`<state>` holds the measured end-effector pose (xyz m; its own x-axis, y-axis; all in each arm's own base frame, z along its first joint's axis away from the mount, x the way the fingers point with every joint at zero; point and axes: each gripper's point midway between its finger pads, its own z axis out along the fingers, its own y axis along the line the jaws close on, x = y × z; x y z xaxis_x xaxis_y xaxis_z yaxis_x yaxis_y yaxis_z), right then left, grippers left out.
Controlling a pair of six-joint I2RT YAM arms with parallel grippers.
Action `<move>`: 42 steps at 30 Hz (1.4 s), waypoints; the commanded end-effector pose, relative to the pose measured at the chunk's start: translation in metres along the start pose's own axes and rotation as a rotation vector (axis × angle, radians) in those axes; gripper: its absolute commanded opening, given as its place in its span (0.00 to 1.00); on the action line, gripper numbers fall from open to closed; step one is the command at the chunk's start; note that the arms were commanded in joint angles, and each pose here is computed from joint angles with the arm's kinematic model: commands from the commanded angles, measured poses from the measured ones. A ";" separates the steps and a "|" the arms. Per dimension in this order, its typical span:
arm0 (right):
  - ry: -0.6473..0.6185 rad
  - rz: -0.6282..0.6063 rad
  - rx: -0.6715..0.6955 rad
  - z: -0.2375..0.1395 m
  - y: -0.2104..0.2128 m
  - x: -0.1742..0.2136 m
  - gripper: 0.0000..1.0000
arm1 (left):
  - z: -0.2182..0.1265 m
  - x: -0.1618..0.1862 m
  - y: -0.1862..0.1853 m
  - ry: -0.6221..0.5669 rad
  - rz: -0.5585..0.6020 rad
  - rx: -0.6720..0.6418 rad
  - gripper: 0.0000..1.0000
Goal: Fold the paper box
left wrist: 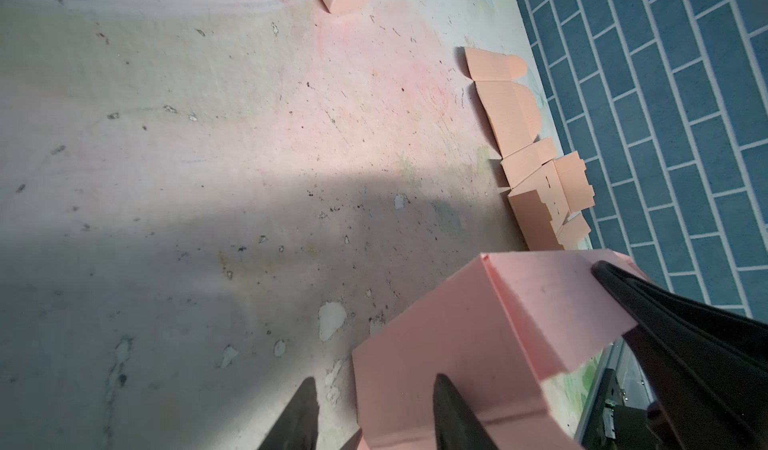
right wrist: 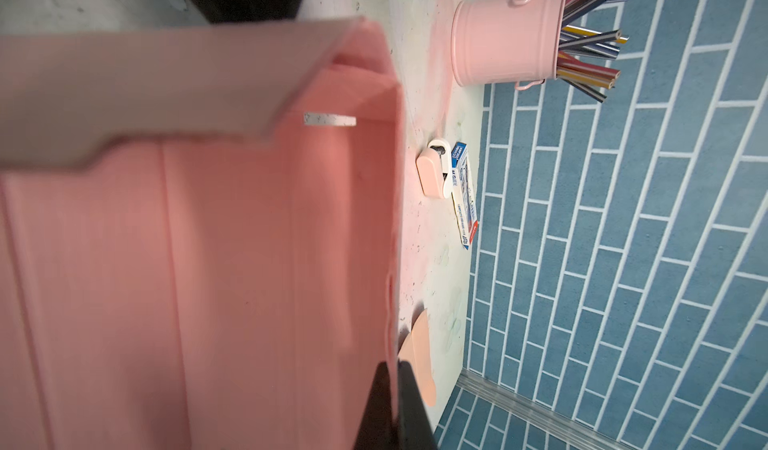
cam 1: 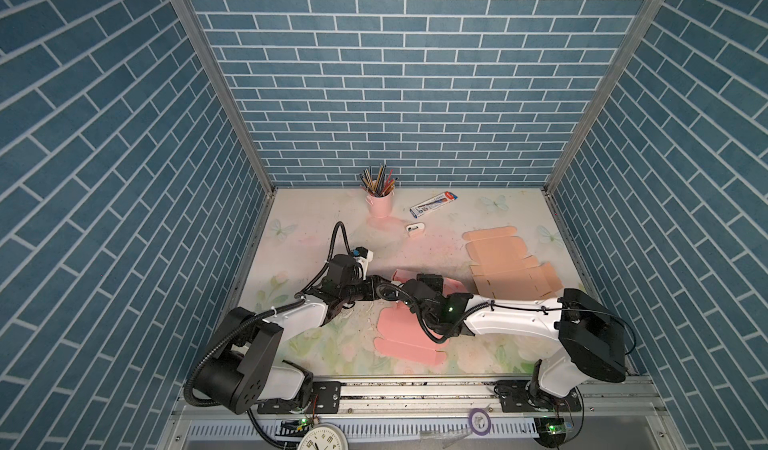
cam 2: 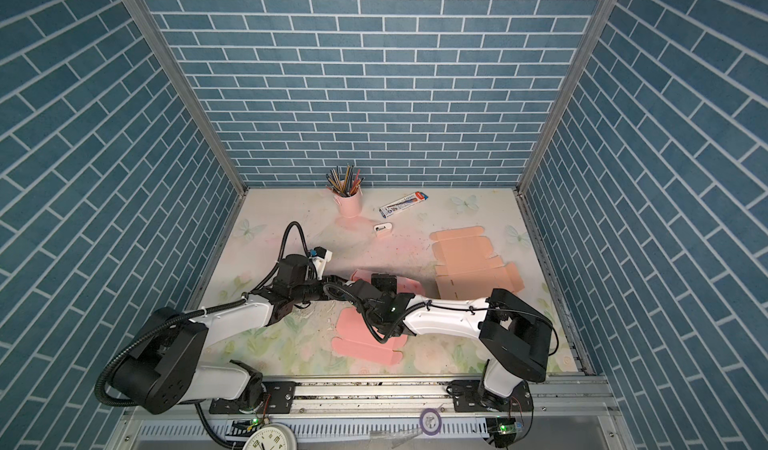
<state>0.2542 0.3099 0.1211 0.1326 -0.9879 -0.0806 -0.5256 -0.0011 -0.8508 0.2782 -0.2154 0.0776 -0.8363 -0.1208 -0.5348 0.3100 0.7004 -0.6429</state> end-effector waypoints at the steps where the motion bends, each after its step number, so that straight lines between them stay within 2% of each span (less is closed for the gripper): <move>1: -0.002 -0.032 0.059 -0.005 -0.009 0.002 0.00 | -0.005 0.000 -0.006 -0.056 0.042 0.017 0.48; 8: -0.017 -0.043 0.056 -0.008 -0.004 0.002 0.00 | -0.010 0.016 -0.008 -0.101 0.104 0.029 0.50; 23: -0.054 -0.070 0.080 -0.024 0.007 -0.004 0.00 | -0.007 0.030 -0.018 -0.139 0.240 0.041 0.51; 32: -0.059 -0.059 0.063 -0.028 0.015 -0.007 0.00 | -0.009 0.029 -0.028 -0.203 0.342 0.061 0.50; 42: -0.062 -0.054 0.043 -0.032 0.020 -0.006 0.00 | -0.007 0.022 -0.034 -0.270 0.382 0.035 0.45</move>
<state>0.2218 0.3138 0.1198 0.2115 -0.9759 -0.0544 -0.4683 -0.0523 -0.8820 0.2384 -0.2372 0.0842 -0.5678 -0.0260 -0.8227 0.5884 0.6861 -0.4278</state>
